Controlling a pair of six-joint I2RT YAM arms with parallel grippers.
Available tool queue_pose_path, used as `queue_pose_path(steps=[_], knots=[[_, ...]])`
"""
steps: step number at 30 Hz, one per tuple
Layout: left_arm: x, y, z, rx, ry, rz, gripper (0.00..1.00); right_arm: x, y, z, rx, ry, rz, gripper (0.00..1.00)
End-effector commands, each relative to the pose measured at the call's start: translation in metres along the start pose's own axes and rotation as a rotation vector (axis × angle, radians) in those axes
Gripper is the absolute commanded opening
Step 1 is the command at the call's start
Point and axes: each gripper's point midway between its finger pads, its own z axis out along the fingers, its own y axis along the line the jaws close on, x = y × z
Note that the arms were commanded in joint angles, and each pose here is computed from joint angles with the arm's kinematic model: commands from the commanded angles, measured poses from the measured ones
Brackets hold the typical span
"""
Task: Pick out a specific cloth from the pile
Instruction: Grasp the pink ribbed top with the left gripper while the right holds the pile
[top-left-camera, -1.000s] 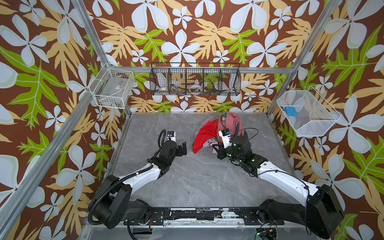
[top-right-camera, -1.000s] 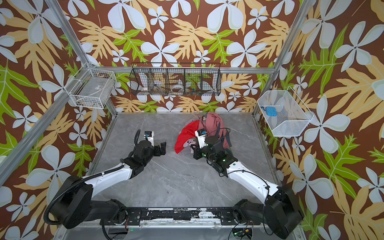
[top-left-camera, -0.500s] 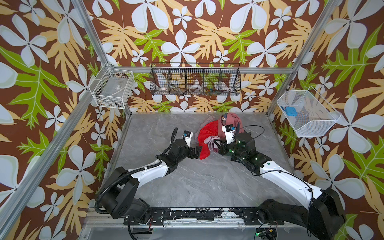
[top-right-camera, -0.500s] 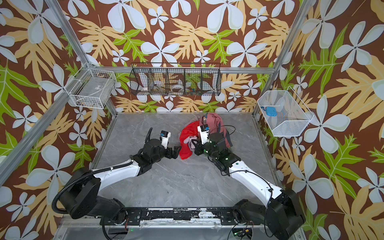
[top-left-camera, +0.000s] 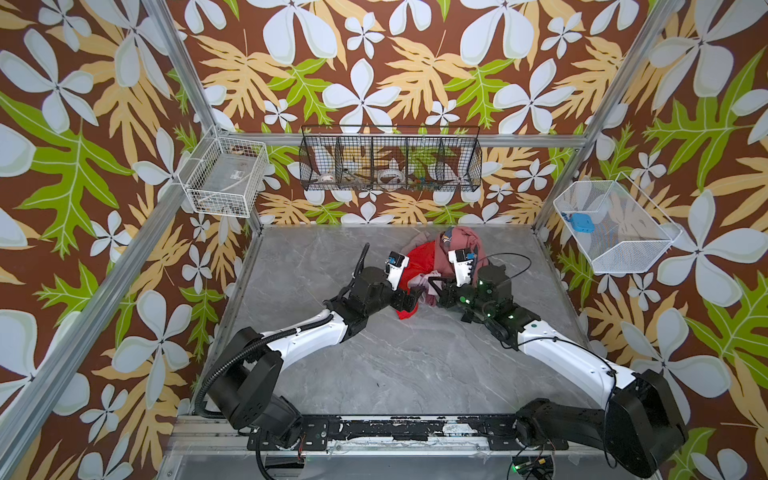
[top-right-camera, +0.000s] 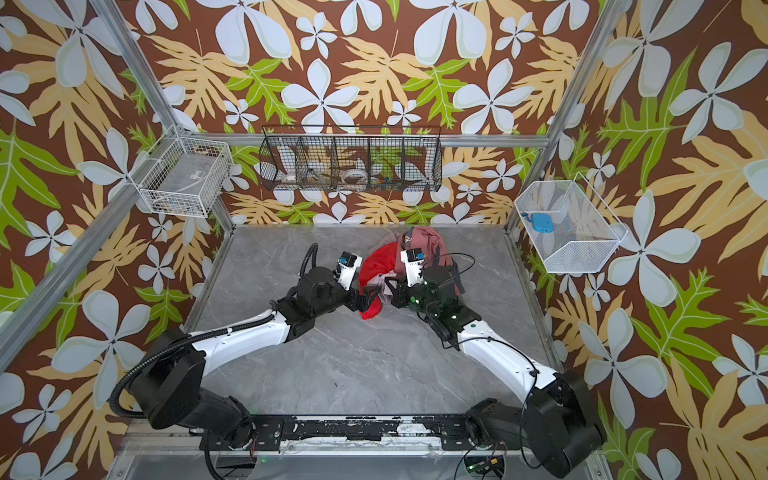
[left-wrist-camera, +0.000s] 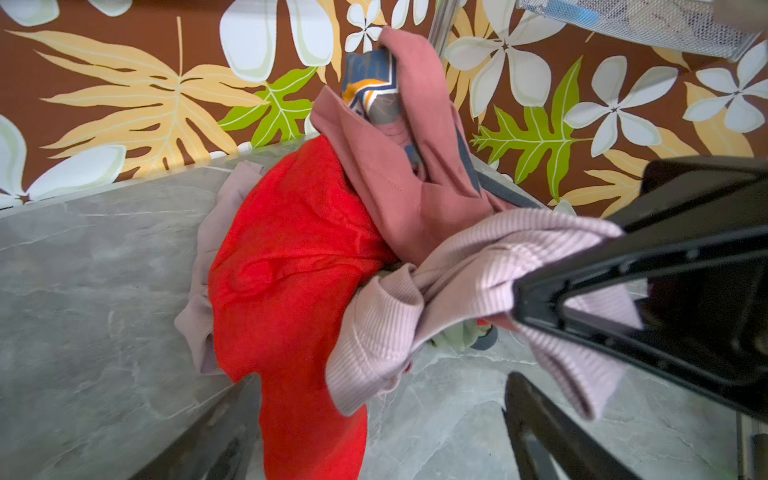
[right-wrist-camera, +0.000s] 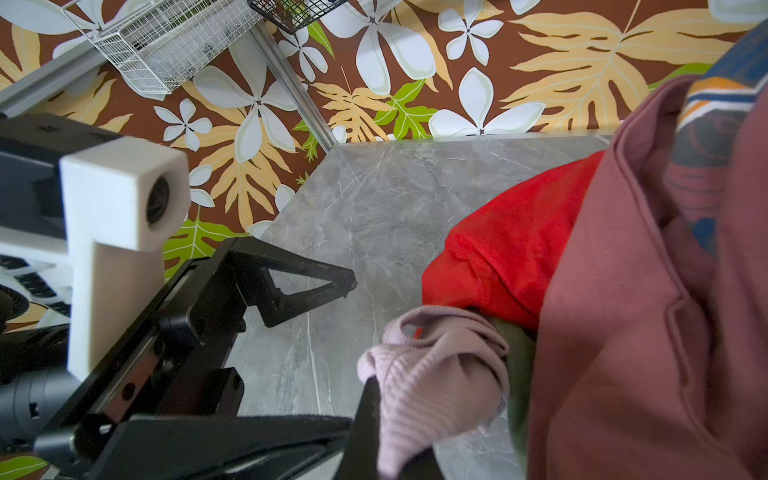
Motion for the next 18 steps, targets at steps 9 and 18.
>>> queue_pose_path(steps=[9, 18], knots=[[0.003, 0.004, 0.026, -0.022, 0.068, 0.078, 0.79, -0.015, 0.003, -0.007, -0.062, -0.065, 0.024, 0.00], [-0.003, -0.008, 0.048, 0.042, 0.069, 0.098, 0.78, -0.011, 0.008, -0.003, -0.112, -0.046, 0.046, 0.00]])
